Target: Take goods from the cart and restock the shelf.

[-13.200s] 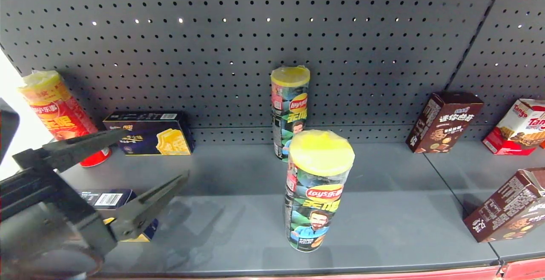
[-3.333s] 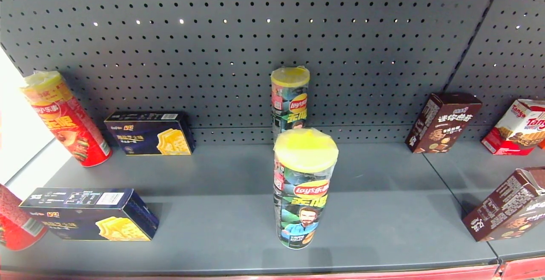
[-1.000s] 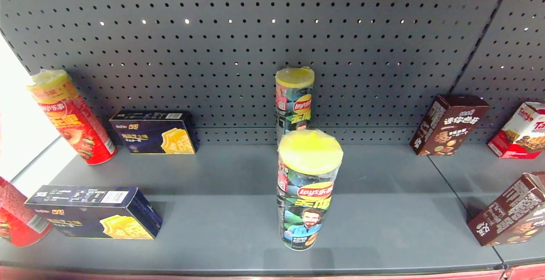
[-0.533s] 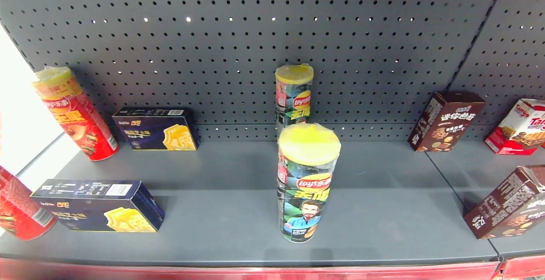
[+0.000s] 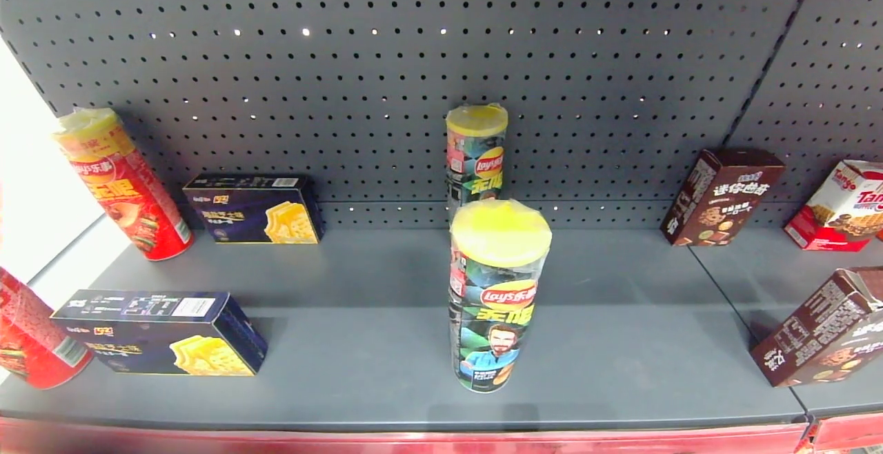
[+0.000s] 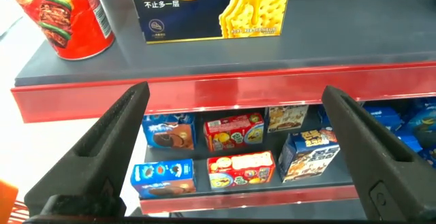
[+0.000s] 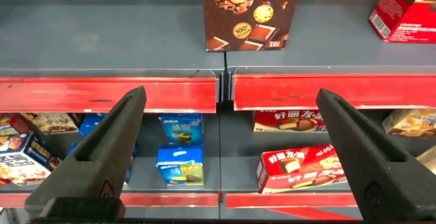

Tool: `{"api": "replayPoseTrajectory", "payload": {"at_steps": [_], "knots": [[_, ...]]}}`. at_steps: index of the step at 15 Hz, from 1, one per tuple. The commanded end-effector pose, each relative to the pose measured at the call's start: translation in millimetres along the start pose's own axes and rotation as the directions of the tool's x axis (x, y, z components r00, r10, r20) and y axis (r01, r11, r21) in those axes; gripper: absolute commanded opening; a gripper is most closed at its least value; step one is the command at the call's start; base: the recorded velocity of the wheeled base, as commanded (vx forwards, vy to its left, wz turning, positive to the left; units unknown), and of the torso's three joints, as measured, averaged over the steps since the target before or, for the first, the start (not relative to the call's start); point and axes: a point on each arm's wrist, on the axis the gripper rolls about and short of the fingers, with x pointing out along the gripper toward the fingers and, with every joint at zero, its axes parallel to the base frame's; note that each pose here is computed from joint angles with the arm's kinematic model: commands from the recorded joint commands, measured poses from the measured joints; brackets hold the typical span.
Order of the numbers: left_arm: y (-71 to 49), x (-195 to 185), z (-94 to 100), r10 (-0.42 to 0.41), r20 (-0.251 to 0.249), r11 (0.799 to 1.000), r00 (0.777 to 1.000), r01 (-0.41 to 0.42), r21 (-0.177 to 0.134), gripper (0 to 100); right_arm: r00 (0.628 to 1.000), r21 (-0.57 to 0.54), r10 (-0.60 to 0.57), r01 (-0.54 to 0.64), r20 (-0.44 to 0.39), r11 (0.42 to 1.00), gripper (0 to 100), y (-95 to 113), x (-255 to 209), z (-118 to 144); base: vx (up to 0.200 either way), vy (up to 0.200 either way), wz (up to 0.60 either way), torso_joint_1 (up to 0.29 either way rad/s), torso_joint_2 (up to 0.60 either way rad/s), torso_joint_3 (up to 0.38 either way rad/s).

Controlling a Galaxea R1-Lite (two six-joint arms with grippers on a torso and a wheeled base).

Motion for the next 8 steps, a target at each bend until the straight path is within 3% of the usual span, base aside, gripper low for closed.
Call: {"api": "replayPoseTrajectory", "payload": {"at_steps": [1, 8], "knots": [[0.0, 0.0, 0.0, 0.000, 0.000, 1.000, 1.000, 0.000, 0.000, 100, 1.000, 0.000, 0.000, 0.000, -0.002, 1.000, 100, 0.0, 0.1, 0.0, 0.000, 0.000, 0.00, 0.000, 0.00, 0.000], [0.0, 0.0, 0.0, 0.000, 0.000, 1.000, 1.000, 0.000, 0.000, 100, 1.000, -0.002, 0.000, 0.000, -0.002, 1.000, 100, 0.0, 0.1, 0.0, 0.000, 0.000, 0.00, 0.000, 0.00, 0.000]]}}
